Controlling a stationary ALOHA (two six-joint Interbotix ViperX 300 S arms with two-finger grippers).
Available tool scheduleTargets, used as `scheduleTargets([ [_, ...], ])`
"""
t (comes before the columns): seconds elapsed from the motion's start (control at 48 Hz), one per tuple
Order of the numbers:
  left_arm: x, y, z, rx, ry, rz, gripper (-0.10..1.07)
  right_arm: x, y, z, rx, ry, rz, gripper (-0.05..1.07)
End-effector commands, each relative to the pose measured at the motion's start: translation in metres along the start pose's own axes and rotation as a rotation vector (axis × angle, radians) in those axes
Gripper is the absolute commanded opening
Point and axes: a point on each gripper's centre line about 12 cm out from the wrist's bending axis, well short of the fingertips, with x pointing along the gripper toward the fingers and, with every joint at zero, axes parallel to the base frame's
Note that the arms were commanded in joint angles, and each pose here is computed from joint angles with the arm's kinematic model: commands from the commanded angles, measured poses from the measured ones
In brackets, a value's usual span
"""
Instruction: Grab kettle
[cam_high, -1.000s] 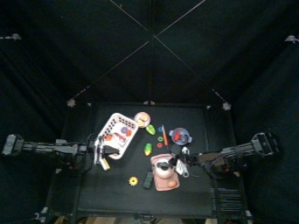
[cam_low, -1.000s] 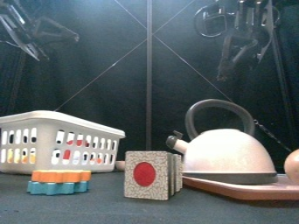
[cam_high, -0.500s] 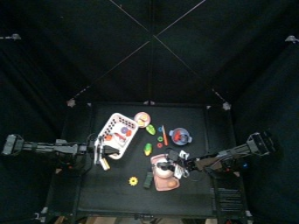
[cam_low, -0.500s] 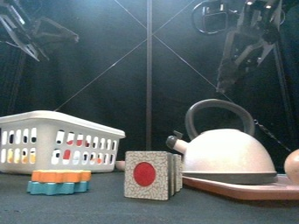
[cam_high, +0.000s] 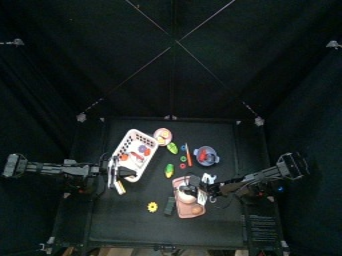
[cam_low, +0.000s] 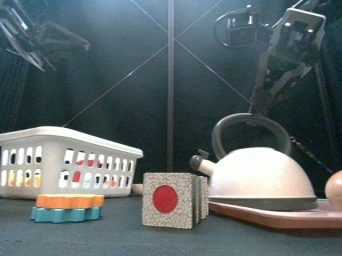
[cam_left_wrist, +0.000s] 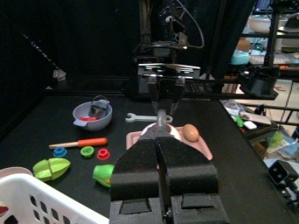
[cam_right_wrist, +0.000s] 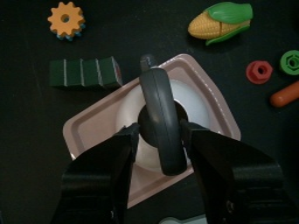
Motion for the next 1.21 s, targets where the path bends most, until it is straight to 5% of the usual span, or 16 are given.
scheduleTargets([
  [0.0,0.002,0.001,0.006,0.000,-0.017,0.003,0.02,-0.001,-0.001,0.004,0.006,-0.012,0.001,0.80],
  [0.562,0.001,0.002,0.004,0.000,-0.011,0.009,0.02,0.005,-0.012,0.005,0.027,-0.002,-0.028,0.63],
  [1.188,0.001,0.002,0.003,0.000,-0.011,0.011,0.02,-0.025,-0.012,0.025,0.016,-0.114,0.010,0.61],
])
